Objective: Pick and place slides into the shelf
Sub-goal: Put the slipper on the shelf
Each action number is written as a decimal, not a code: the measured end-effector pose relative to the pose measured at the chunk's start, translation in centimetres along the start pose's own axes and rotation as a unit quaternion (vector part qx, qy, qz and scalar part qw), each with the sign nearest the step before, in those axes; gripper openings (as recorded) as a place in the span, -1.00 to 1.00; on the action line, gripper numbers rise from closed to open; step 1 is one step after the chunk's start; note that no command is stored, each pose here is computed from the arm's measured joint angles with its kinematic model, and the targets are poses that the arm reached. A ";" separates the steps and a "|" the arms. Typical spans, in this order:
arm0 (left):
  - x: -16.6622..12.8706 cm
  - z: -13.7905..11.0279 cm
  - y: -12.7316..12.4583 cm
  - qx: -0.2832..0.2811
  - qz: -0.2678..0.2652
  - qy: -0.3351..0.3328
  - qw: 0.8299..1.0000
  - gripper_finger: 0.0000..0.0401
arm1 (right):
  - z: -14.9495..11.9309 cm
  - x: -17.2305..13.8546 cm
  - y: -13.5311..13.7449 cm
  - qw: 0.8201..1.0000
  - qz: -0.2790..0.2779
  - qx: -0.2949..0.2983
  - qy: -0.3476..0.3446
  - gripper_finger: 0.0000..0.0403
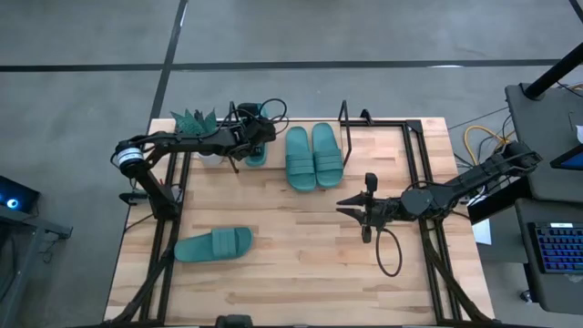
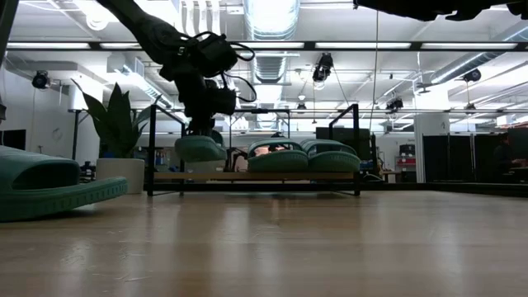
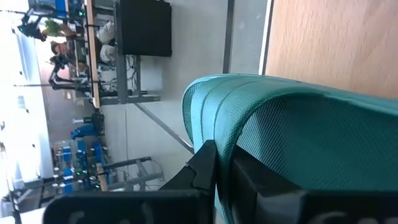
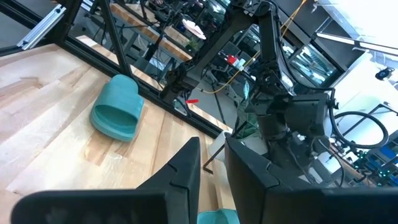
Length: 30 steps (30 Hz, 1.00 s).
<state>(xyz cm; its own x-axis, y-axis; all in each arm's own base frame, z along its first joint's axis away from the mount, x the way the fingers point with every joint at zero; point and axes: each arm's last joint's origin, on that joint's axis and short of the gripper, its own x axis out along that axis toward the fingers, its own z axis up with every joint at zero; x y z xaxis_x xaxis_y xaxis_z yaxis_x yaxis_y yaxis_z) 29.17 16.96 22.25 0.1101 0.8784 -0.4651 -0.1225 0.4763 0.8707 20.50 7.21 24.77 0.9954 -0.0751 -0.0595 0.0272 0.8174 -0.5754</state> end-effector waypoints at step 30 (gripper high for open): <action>1.4 -1.5 -0.4 0.050 -0.013 0.019 0.998 -1.00 | 0.0 0.0 0.0 1.000 0.000 0.002 0.000 -0.69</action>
<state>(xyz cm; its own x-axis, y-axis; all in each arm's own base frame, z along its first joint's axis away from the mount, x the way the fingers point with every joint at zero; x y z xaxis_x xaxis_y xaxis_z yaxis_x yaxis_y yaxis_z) 27.93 18.01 20.98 0.0735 0.8671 -0.4927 -0.0215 0.4953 0.8684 20.50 7.21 24.76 0.9954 -0.0749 -0.0597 0.0273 0.8195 -0.5724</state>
